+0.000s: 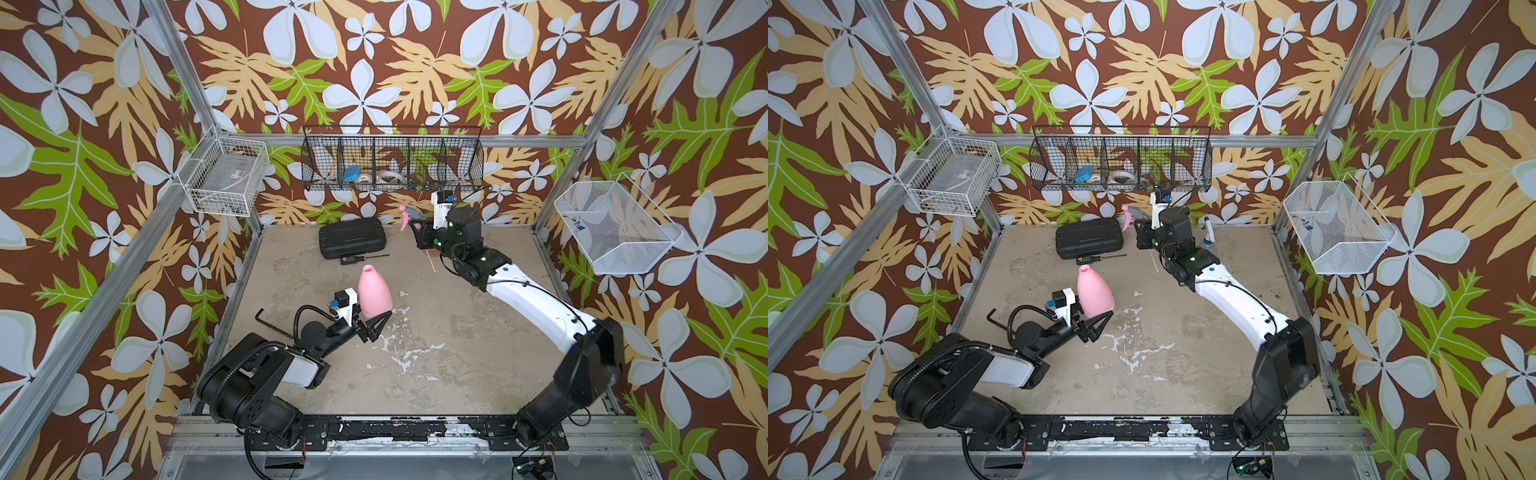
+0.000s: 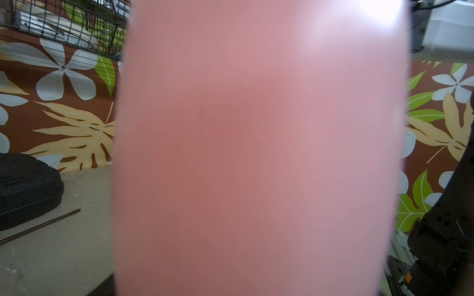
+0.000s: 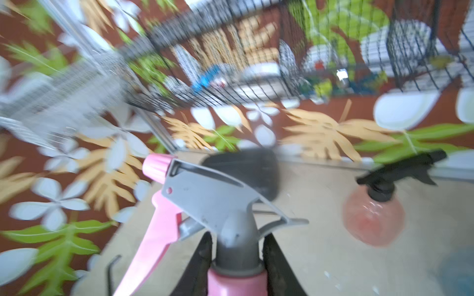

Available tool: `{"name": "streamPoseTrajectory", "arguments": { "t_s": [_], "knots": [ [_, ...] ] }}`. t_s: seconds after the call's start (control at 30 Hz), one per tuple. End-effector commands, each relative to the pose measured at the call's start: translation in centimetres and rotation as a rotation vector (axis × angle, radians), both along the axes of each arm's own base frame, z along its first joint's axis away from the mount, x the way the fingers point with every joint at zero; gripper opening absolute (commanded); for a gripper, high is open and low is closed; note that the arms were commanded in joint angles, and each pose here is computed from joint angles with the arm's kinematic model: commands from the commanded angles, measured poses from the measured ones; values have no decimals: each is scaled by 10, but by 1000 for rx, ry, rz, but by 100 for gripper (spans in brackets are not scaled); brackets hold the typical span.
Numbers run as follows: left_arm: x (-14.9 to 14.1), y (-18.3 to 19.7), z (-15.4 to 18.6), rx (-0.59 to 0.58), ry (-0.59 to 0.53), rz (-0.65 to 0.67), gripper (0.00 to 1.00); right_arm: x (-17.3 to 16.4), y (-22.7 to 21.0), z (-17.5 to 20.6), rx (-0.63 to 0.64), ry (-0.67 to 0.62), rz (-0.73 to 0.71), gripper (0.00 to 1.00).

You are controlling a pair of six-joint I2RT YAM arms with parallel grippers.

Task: Attach spray nozzles to spray bottles
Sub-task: Screw the spray nozzle on the spray bottle.

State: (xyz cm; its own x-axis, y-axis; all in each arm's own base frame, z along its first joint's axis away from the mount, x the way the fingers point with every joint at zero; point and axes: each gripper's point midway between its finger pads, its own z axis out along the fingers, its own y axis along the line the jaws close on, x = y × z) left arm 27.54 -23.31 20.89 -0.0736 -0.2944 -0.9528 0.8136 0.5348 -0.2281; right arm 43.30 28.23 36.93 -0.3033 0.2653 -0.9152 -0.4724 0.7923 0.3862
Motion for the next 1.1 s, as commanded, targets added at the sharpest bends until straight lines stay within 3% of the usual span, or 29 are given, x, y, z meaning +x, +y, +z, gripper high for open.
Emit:
{"name": "streamPoseTrajectory", "arguments": {
  "t_s": [0.0,0.13,0.3,0.6,1.07],
  "knots": [
    [-6,-2,24,-44,-105,-8,62,-42,22,85,250,-230,138,8],
    [-8,-8,21,-38,-99,-30,62,-86,53,119,382,-289,321,8],
    [-10,-13,18,-30,-86,-52,62,-114,78,134,463,-308,469,7],
    [-8,-19,14,14,-71,-64,62,-123,96,141,506,-311,546,5],
    [-9,-22,12,17,-64,-77,63,-122,118,128,474,-294,575,4]
  ]
}}
